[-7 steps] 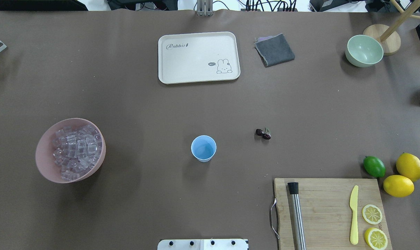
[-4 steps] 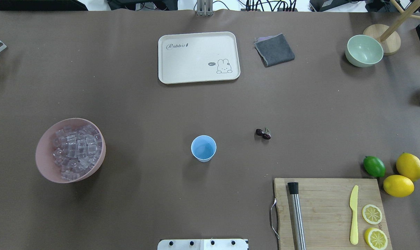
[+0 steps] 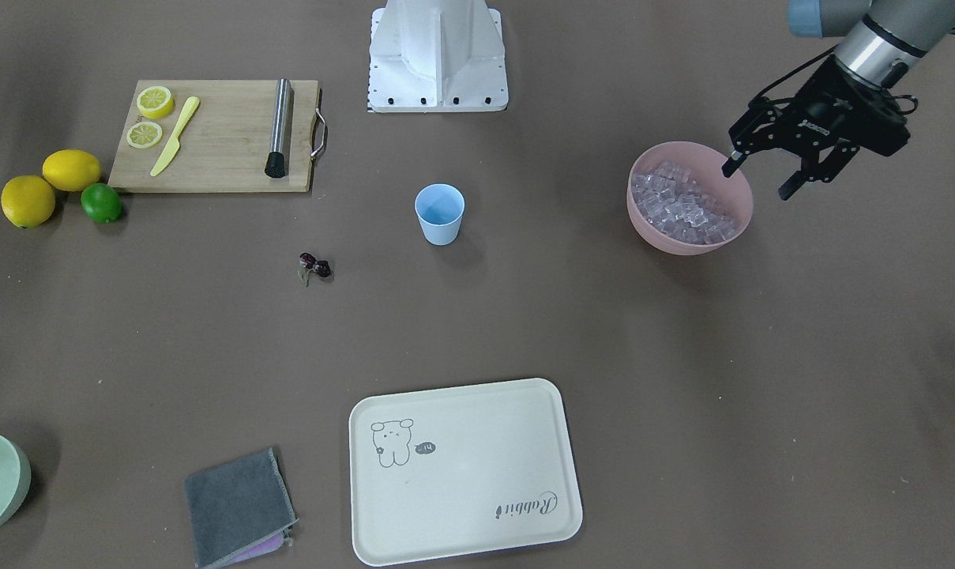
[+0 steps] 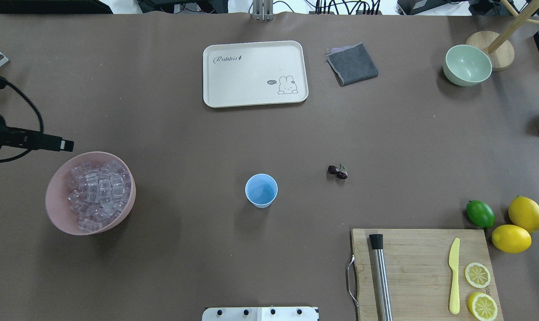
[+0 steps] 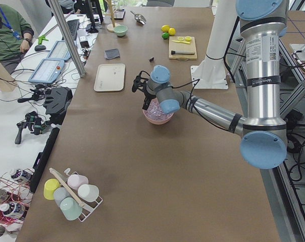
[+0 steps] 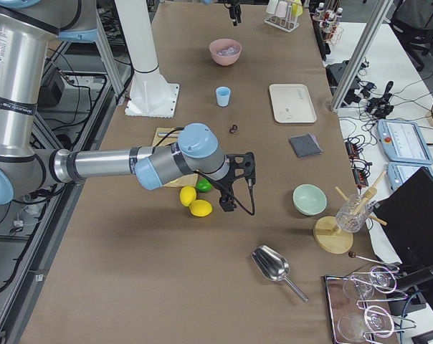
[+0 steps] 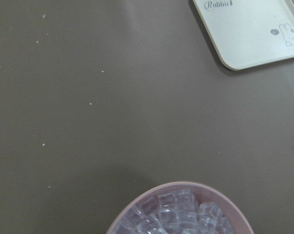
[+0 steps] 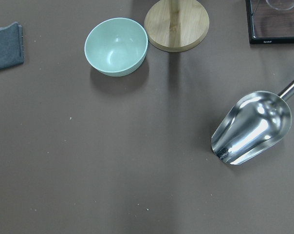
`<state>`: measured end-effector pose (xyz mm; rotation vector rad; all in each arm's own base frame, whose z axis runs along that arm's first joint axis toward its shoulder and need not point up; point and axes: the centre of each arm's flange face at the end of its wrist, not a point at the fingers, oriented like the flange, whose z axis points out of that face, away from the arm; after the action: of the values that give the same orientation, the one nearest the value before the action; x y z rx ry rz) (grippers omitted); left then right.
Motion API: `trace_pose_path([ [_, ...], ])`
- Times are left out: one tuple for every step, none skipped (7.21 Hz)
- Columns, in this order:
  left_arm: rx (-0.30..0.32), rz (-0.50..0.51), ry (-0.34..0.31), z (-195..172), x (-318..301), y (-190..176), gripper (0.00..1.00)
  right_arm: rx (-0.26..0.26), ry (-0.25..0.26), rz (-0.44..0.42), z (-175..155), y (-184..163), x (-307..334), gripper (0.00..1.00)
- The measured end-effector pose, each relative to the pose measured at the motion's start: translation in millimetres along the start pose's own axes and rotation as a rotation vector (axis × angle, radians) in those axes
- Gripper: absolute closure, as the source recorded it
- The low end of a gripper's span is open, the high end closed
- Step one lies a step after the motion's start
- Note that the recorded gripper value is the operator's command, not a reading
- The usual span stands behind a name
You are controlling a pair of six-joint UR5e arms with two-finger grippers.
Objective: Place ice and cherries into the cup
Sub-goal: 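Move the left gripper over the pink bowl of ice cubes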
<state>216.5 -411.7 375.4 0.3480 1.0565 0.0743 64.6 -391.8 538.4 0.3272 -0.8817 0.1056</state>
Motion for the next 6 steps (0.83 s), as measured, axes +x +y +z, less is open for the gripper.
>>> trace_pose_path([
  [-0.02,-0.001,-0.05,17,25,0,0.02,0.0,0.0,0.001,0,0,1,0.0],
  [-0.027,0.019,-0.102,43,40,10,0.02,-0.001,0.0,0.001,1,0,1,0.0],
  [-0.033,0.037,-0.132,61,48,20,0.03,-0.001,0.0,0.001,1,0,1,0.0],
  [-0.044,0.046,-0.152,69,46,28,0.03,-0.001,0.0,0.001,1,0,1,0.0],
  [-0.059,0.049,-0.172,76,38,35,0.03,-0.001,0.0,0.0,1,0,1,0.0],
  [-0.073,0.047,-0.193,86,29,39,0.03,-0.001,0.0,0.0,1,0,1,0.0],
])
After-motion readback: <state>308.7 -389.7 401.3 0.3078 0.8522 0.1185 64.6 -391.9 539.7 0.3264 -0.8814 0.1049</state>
